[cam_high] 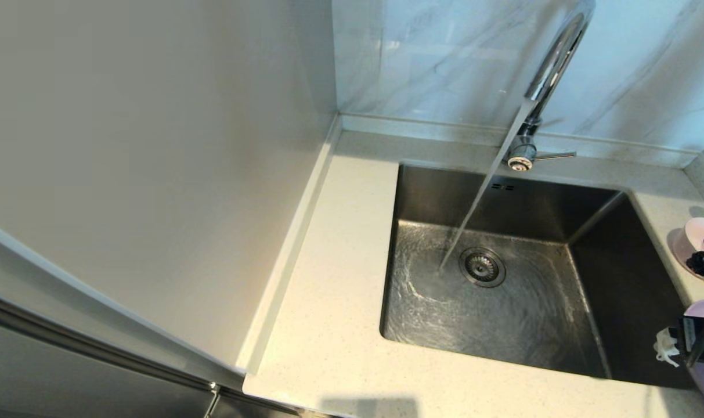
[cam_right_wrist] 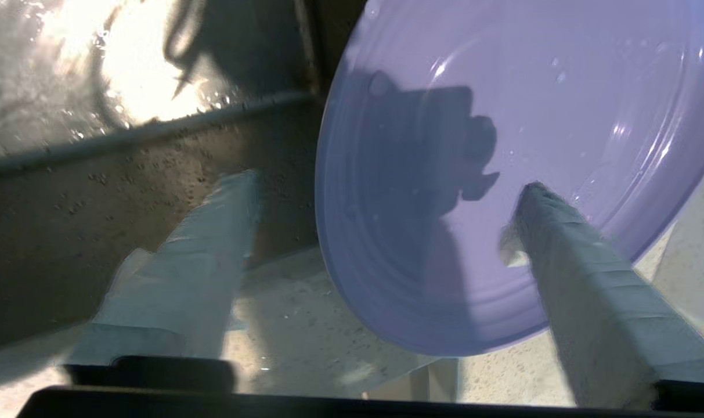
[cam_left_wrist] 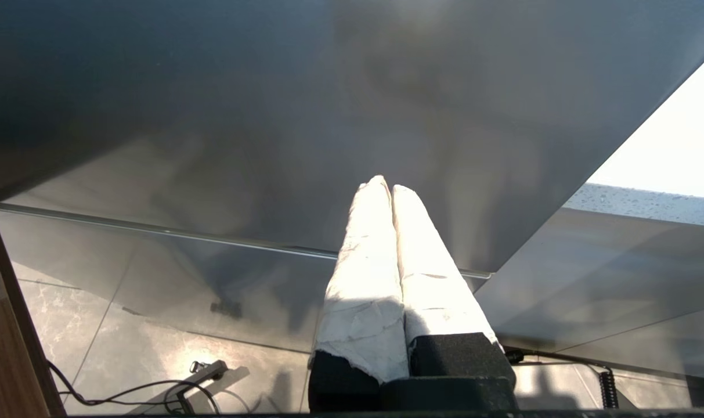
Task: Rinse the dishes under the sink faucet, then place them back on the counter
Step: Pick up the plate
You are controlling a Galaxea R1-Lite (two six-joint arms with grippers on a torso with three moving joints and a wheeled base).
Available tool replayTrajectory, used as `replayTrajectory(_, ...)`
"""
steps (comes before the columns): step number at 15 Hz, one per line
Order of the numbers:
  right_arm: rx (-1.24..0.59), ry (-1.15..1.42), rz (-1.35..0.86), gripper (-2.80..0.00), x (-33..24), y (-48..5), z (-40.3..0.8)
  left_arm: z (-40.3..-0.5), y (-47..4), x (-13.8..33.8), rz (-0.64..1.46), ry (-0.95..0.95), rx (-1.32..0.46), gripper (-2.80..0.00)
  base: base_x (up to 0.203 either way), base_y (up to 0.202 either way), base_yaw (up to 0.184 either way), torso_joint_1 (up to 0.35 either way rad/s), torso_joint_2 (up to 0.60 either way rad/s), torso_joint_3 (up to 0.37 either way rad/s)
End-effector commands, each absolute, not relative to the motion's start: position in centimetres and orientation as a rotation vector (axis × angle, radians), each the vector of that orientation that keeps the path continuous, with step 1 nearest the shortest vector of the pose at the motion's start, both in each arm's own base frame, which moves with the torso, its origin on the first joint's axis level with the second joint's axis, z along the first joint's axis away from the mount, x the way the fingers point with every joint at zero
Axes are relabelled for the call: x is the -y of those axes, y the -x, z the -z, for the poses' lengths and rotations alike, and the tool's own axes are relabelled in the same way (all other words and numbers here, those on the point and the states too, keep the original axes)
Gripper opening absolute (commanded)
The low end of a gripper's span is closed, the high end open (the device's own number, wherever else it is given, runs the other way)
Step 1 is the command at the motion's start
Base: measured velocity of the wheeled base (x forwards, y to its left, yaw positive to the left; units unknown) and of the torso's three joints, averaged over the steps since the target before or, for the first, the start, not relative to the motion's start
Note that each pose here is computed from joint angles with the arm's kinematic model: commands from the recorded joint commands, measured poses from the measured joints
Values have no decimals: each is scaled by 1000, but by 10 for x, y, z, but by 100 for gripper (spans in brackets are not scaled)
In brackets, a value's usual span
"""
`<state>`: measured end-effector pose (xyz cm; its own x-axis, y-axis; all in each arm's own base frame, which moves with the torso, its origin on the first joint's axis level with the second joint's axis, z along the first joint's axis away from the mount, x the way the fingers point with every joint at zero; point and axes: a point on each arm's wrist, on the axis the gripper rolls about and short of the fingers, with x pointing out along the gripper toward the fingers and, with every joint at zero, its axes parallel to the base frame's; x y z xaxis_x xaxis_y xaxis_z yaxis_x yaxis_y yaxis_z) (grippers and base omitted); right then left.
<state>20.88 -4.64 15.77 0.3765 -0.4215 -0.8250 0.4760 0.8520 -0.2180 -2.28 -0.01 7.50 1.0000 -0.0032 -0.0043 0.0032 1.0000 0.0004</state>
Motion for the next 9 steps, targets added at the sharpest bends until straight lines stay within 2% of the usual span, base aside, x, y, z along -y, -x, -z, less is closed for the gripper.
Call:
replayTrajectory(1, -1055, -55, 576, -280, 47, -209, -155, -75, 23, 0, 3, 0, -5, -280, 0, 0, 0, 0, 0, 0)
replayTrajectory(9, -1063, -35, 479, -280, 38, -178, -170, -75, 23, 0, 3, 0, -5, -280, 0, 0, 0, 0, 0, 0)
